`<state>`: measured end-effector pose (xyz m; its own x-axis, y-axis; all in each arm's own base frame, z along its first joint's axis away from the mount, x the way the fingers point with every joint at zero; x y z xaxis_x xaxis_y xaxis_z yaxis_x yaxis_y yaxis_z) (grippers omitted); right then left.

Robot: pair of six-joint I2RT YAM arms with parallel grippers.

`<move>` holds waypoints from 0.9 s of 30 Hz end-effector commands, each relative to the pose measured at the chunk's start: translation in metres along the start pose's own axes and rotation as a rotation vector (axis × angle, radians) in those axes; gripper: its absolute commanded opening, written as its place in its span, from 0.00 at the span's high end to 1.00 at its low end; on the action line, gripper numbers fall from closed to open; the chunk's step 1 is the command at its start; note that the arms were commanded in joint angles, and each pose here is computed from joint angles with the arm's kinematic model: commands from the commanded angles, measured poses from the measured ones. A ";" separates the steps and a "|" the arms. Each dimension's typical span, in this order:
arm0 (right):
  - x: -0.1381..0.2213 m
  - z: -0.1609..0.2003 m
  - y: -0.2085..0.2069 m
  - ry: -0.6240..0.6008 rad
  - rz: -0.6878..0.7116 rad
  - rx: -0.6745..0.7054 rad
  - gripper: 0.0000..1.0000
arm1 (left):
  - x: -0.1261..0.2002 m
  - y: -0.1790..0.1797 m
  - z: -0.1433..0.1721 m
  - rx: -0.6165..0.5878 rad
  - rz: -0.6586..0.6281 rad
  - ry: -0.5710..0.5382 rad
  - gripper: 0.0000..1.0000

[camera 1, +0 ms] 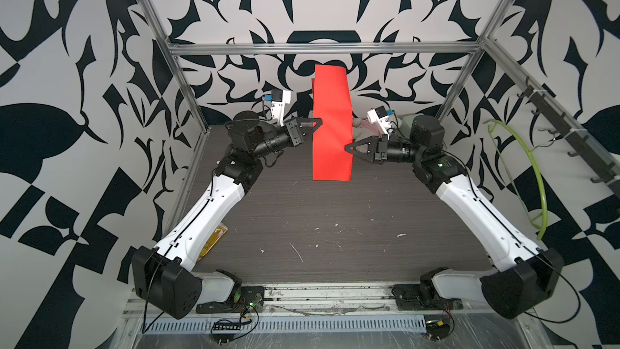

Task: Fold the rectangular paper in half along the long edge
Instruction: Fold the paper.

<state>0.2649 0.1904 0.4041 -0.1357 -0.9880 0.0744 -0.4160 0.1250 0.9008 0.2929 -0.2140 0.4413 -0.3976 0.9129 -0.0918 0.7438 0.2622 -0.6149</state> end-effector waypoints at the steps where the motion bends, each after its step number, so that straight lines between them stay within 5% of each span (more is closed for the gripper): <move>1: 0.005 0.012 0.020 0.042 -0.039 0.052 0.74 | -0.001 -0.010 -0.016 -0.047 0.025 -0.045 1.00; 3: 0.006 0.014 0.021 0.045 -0.036 0.055 0.73 | -0.001 -0.011 -0.017 -0.052 0.030 -0.050 1.00; 8: 0.005 0.019 0.024 0.059 -0.045 0.064 1.00 | -0.004 -0.010 -0.018 -0.052 0.034 -0.047 1.00; 11: 0.006 0.022 0.025 0.070 -0.044 0.061 1.00 | -0.004 -0.010 -0.019 -0.052 0.036 -0.047 1.00; 13: 0.006 0.023 0.025 0.074 -0.040 0.056 0.83 | -0.004 -0.011 -0.019 -0.055 0.037 -0.047 1.00; 15: 0.006 0.024 0.024 0.076 -0.033 0.054 0.80 | -0.004 -0.011 -0.020 -0.056 0.037 -0.048 1.00; 19: 0.006 0.027 0.024 0.086 -0.039 0.055 1.00 | -0.004 -0.011 -0.021 -0.059 0.038 -0.050 1.00; 21: 0.007 0.028 0.026 0.089 -0.044 0.059 1.00 | -0.005 -0.013 -0.022 -0.064 0.042 -0.053 1.00; 24: 0.007 0.030 0.026 0.096 -0.033 0.046 0.75 | -0.005 -0.013 -0.024 -0.067 0.046 -0.052 1.00; 25: 0.007 0.031 0.025 0.096 -0.031 0.046 0.74 | -0.006 -0.014 -0.024 -0.067 0.050 -0.053 1.00; 27: 0.008 0.033 0.026 0.100 -0.036 0.051 0.90 | -0.006 -0.015 -0.026 -0.072 0.052 -0.055 1.00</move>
<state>0.2376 0.1912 0.4000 -0.0569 -0.9921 0.1119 -0.4047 0.1254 0.9058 0.2993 -0.2165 0.4525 -0.3956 0.9110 -0.1164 0.7614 0.2545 -0.5962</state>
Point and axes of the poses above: each gripper's point midway between its finger pads, its own x axis back along the fingers, its own y axis along the line the jaws close on, z = x × y, the point moved 7 cm from there along x, back along the fingers, and after that the axes turned 7 degrees about -x, right-handed, at the moved point
